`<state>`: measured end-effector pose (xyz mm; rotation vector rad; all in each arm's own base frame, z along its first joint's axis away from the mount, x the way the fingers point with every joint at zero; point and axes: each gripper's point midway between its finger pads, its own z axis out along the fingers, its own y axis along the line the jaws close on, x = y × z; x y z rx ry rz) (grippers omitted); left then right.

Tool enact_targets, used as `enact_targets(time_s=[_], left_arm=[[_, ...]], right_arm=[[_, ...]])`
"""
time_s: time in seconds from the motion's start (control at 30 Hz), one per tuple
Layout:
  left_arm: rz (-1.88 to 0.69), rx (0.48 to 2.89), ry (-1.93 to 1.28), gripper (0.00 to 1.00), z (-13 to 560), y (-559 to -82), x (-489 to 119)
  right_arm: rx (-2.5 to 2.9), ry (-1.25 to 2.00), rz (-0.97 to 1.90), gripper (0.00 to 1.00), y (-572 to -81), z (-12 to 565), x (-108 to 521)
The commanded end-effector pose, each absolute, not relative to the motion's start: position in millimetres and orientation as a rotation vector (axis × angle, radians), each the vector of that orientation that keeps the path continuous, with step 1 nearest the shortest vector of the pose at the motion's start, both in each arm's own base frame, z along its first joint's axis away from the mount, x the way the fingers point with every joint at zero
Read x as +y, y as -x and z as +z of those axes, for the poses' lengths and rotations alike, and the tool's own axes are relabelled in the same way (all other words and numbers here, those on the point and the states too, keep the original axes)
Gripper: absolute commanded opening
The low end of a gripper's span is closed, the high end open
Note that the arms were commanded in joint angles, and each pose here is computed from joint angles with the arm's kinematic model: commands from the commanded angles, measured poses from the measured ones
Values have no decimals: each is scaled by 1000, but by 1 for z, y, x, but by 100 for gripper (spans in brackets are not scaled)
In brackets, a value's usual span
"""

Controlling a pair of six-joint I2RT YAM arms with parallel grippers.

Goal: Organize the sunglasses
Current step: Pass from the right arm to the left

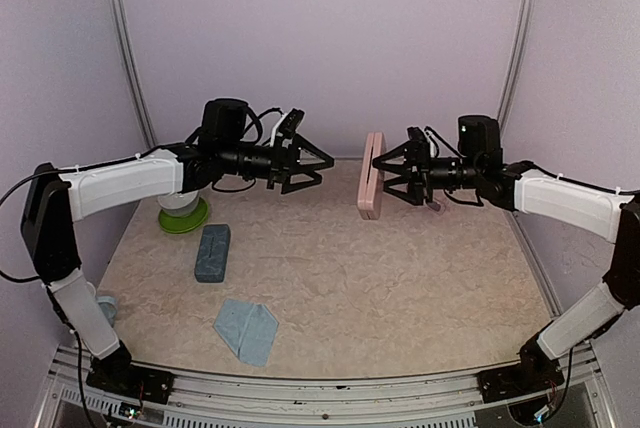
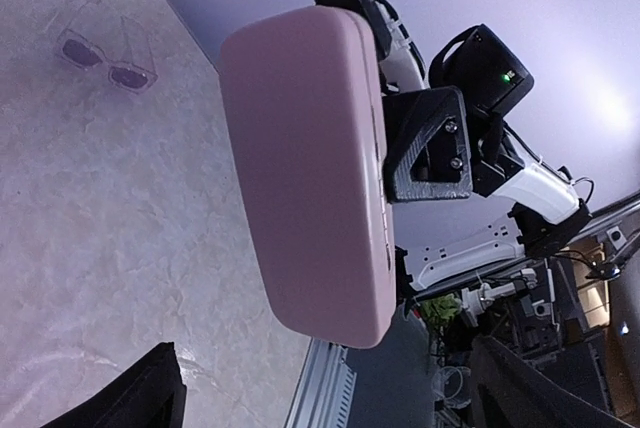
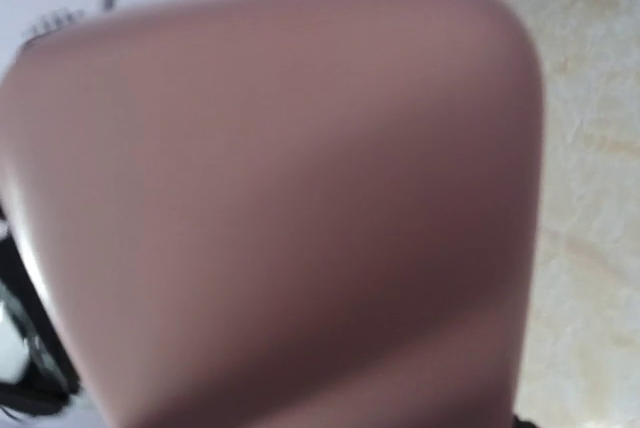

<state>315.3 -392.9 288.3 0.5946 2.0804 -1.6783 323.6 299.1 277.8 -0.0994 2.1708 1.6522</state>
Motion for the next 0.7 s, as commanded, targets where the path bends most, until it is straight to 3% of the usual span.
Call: enact_targets(time_s=[0.0, 0.2, 0.4, 0.67], left_arm=[[-1397, 1932, -646, 97, 309, -327, -393], [-1030, 1706, -723, 99, 334, -334, -377], [-598, 1336, -1095, 99, 332, -287, -396], [-412, 1070, -1333, 99, 322, -248, -407]], right_arm=[[2204, -81, 1779, 59, -328, 300, 307], [2376, -453, 1773, 59, -326, 287, 299], [2438, -656, 1902, 61, -315, 286, 307], [2416, -805, 1945, 62, -302, 290, 304]])
